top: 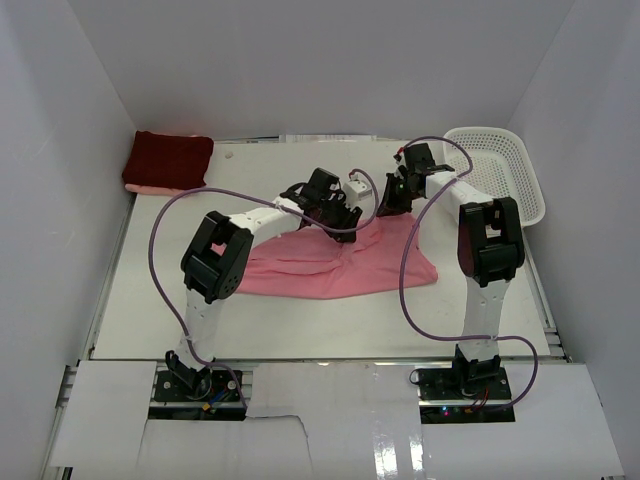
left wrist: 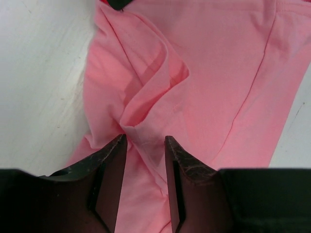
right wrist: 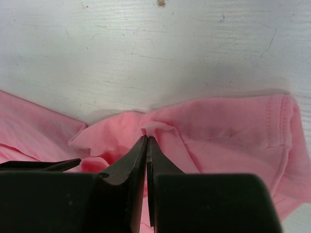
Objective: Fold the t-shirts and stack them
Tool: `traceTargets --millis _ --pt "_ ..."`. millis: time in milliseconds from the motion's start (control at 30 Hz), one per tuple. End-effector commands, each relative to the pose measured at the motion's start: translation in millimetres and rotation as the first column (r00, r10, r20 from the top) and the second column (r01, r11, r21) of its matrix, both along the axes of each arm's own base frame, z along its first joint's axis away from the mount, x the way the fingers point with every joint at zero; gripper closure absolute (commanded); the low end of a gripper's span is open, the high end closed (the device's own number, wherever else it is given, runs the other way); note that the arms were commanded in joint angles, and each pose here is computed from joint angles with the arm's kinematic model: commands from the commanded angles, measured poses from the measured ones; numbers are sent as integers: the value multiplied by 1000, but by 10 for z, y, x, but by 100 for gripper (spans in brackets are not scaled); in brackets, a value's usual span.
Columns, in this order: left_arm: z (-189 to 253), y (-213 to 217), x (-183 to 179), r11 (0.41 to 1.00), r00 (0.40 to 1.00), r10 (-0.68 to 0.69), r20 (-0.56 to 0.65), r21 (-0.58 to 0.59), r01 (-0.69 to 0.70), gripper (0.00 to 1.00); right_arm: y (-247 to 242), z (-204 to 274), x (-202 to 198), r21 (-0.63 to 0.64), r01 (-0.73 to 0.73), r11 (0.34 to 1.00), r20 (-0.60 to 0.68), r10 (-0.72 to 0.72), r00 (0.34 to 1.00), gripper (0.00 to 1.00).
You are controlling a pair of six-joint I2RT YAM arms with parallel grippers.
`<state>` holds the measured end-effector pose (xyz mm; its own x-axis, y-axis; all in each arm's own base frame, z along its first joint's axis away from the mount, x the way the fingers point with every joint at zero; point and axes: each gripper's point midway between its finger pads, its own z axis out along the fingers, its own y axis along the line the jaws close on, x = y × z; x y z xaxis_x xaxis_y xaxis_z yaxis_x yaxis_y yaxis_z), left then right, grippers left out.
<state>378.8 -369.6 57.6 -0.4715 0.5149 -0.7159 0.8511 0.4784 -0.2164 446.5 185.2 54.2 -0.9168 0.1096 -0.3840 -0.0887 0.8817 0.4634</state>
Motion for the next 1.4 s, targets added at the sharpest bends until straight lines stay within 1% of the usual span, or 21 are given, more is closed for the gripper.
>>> traceTargets --millis 0,167,200,267,367,400,467,500,567,600,700,733,800,833,933,967,1000,1133,1367 --pt "261 -63 160 1000 997 2 78 -25 0 53 7 93 122 6 -6 1000 40 6 999 92" --pt "260 -56 233 999 995 35 88 -11 -34 69 8 87 124 6 -6 1000 39 6 999 92" --pt "262 -51 247 999 995 45 85 -12 -44 75 0 86 124 5 -5 1000 38 4 999 92" --pt "263 -38 259 998 995 58 86 -7 -57 78 6 90 126 4 -5 1000 40 5 999 92" --pt "232 -27 237 998 995 55 78 -3 -55 80 0 99 134 5 -4 1000 41 4 999 92" --pt "216 -23 224 999 996 53 73 -2 -53 86 0 92 133 4 -4 1000 40 4 999 92" --pt "216 -31 216 999 996 50 72 -3 -50 91 3 98 136 6 -5 1000 41 4 999 92" --pt "205 -17 231 998 996 57 74 3 -57 99 2 106 143 5 -4 1000 43 4 999 92" --pt "185 -10 241 997 995 70 66 8 -71 100 2 106 143 5 -4 1000 43 4 999 92" --pt "184 -12 235 998 996 68 64 8 -69 99 -5 110 146 5 -2 1000 43 2 999 92" --pt "206 -29 223 998 996 66 54 -1 -66 87 -7 109 149 4 -1 1000 42 1 999 91" --pt "224 -38 209 998 997 61 50 -7 -60 80 -7 108 146 3 -1 1000 40 1 999 91" --pt "231 -37 204 998 997 64 48 -9 -63 76 -7 109 149 3 -3 1000 42 2 999 90" --pt "208 -24 214 997 996 73 47 -2 -73 71 -13 100 144 0 -1 1000 40 1 999 90" --pt "191 -15 211 996 995 92 30 2 -92 63 -14 98 135 0 -3 1000 39 3 999 90" --pt "205 -22 214 995 995 98 21 -4 -98 54 -14 98 135 0 -3 1000 39 3 999 90" --pt "205 -25 206 995 995 100 14 -6 -100 52 -14 98 135 0 -3 1000 39 3 999 90" --pt "211 -37 181 996 996 87 -3 -15 -87 49 -13 109 137 0 -3 1000 40 3 999 90" --pt "256 -73 115 998 999 49 -23 -44 -50 50 -17 104 130 -1 -2 1000 39 2 999 89"
